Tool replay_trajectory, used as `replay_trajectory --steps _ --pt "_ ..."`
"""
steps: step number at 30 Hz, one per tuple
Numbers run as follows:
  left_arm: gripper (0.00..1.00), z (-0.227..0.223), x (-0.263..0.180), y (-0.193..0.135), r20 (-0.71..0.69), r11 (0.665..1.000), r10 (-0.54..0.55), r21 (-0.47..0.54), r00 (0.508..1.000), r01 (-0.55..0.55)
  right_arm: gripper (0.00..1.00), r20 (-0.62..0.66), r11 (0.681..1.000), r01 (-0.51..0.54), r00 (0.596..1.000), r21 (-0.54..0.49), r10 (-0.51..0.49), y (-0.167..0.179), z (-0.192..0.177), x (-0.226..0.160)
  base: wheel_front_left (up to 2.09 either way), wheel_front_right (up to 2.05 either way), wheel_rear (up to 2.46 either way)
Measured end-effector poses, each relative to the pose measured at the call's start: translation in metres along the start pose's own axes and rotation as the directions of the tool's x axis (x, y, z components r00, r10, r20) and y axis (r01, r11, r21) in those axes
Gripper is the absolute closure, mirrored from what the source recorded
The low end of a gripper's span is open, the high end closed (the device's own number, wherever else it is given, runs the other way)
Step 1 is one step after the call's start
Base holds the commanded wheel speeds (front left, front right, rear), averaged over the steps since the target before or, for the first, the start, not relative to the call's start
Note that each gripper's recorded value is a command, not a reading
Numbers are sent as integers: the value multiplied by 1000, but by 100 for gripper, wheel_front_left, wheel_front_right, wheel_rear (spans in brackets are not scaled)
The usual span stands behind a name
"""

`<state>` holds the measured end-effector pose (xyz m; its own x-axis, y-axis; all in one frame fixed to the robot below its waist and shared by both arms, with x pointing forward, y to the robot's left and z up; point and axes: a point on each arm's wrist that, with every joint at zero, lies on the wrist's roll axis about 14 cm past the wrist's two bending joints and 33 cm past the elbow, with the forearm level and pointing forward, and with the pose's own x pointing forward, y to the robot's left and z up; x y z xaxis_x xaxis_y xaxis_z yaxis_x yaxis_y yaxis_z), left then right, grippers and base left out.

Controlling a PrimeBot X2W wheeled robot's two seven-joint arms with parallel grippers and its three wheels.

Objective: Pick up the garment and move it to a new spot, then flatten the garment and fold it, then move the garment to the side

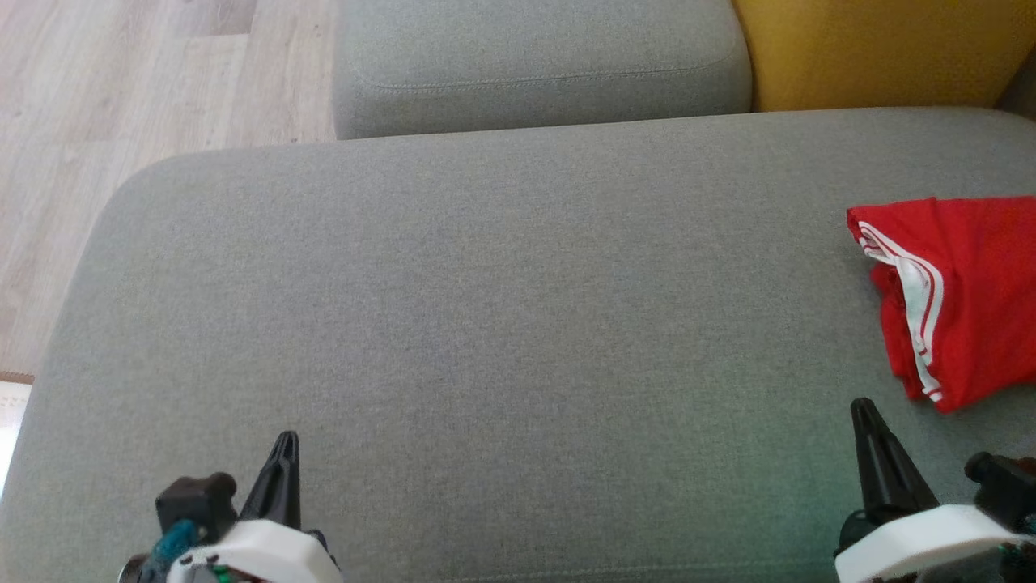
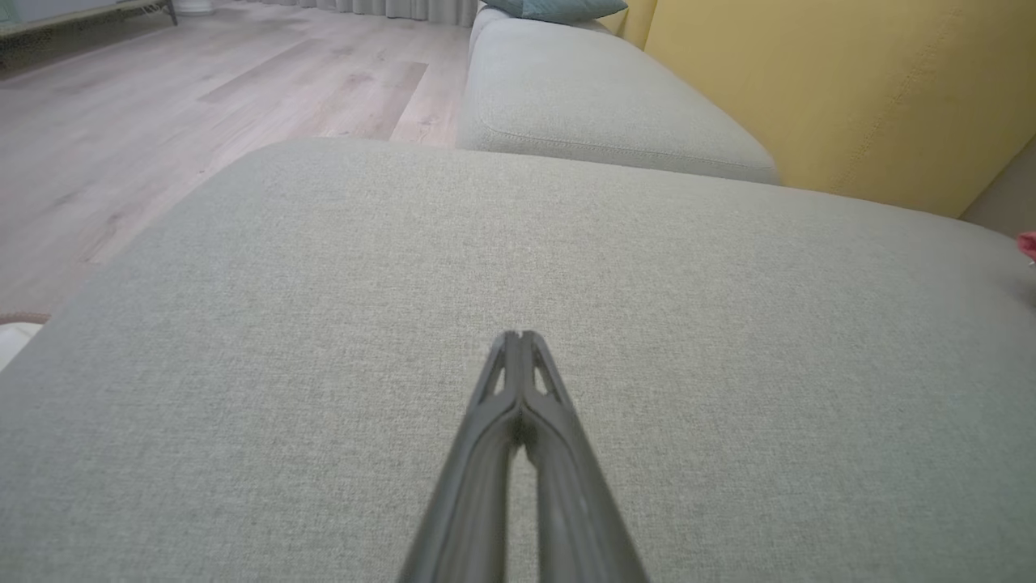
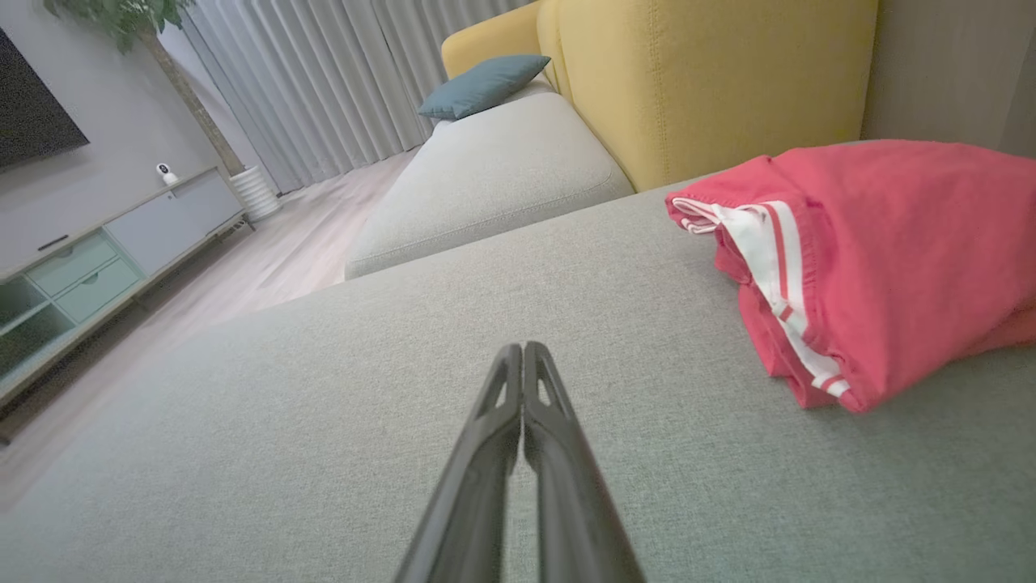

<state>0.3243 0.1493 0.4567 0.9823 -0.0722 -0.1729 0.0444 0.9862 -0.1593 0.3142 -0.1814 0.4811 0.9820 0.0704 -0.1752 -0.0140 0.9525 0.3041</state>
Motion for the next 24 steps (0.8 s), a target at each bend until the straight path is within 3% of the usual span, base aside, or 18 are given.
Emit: replay_trajectory --steps 12,24 --pt "100 -3 6 6 -38 991 17 -128 999 -22 100 1 991 -8 1000 130 8 0 -2 5 0 0 0" --pt "100 -3 12 11 -65 960 30 -277 997 -47 100 17 964 -22 1000 265 19 1 0 12 0 0 0"
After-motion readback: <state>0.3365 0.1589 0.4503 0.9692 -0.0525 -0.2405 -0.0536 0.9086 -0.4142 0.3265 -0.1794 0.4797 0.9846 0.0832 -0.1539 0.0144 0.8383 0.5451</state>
